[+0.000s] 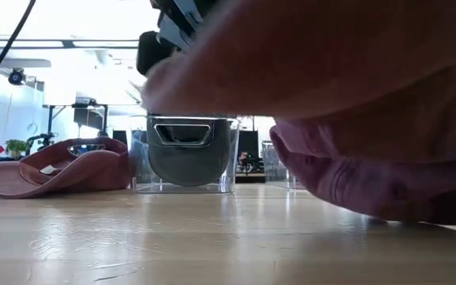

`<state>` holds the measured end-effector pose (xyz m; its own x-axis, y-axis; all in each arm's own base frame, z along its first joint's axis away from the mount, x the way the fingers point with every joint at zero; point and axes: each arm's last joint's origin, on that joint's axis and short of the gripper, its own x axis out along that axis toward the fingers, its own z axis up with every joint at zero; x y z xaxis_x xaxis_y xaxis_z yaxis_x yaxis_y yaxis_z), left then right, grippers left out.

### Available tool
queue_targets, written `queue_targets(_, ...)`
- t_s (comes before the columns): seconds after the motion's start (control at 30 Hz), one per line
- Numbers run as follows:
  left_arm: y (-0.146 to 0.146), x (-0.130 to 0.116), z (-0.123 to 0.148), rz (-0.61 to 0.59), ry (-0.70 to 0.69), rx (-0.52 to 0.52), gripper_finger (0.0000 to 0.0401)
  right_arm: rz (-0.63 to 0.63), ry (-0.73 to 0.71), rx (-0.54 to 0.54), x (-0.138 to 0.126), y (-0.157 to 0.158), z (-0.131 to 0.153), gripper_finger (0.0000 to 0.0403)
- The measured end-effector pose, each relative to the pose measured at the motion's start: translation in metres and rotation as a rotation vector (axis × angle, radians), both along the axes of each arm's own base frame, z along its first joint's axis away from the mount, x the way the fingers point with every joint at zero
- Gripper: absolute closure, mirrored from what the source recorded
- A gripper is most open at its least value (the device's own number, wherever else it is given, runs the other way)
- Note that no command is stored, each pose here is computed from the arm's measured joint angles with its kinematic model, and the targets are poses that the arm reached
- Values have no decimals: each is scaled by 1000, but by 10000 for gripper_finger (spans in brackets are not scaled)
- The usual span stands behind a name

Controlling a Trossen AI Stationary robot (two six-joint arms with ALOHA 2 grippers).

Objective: Pick & Place hat
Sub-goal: Put the bottom red cap into the right transparent bin

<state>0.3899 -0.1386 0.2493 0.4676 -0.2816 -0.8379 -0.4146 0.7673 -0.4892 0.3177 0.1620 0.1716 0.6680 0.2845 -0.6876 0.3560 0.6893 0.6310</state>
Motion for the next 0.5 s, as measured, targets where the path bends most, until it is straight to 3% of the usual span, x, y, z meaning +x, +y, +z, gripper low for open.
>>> queue_targets(0.33, 12, 0, -13, 48, 27, 16, 390, 66, 81, 34, 12, 6, -38, 344)
queue_targets(0.5, 12, -1, -27, 82, 27, -17, 392, 83, 105, 37, 12, 7, -43, 344)
